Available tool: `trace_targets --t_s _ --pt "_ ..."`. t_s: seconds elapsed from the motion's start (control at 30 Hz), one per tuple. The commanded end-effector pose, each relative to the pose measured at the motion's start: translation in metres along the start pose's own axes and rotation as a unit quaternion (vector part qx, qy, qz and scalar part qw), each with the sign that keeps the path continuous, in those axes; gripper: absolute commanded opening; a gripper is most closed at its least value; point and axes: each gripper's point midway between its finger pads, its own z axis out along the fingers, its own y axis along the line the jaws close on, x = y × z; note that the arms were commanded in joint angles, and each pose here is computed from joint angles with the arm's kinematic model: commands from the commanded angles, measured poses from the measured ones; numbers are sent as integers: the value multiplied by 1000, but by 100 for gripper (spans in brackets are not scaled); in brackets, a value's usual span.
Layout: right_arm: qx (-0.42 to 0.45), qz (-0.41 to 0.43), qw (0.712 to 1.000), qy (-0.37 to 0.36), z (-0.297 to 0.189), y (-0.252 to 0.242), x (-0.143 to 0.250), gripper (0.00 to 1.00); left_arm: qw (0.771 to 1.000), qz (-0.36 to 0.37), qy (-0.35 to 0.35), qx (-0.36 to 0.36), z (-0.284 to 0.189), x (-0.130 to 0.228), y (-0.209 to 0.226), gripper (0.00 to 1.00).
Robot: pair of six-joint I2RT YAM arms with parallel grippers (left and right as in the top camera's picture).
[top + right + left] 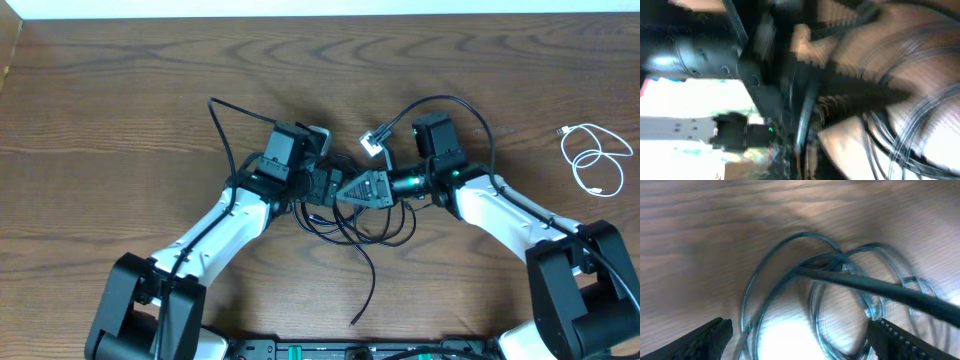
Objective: Untangle cables
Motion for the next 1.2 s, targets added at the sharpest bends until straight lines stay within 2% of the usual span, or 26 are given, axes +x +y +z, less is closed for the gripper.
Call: trace_targets --t_s 0.0,0.07,0.17,0.3,0.7,0.87,0.97,1.07,1.17 --pt "47 35 998 -34 -21 -29 -9 1 998 -4 -15 -66 -5 -7 28 92" --pt "54 37 997 -36 -28 -35 -8 1 999 -4 -13 -51 -5 -7 22 95" --pt "90 61 993 -38 -34 -50 -3 1 999 -4 -11 -36 -4 -6 17 96" --pt "150 91 984 -37 -41 -72 5 1 999 -4 -11 -36 -4 -6 17 96" --pt "215 100 970 -47 -50 -94 6 1 998 -4 -17 -57 -5 -9 25 95" --pt "317 125 939 -49 -69 -126 16 1 998 -4 -15 -55 -5 -8 24 94" --pt "378 152 912 -51 -84 -142 26 1 1000 1 -10 -10 -4 -6 9 94" --pt "399 168 900 -52 -90 -148 31 1 999 32 -6 39 -4 -5 -8 89" --pt "401 171 898 -52 -90 -148 31 1 999 33 -5 42 -3 -4 -9 84"
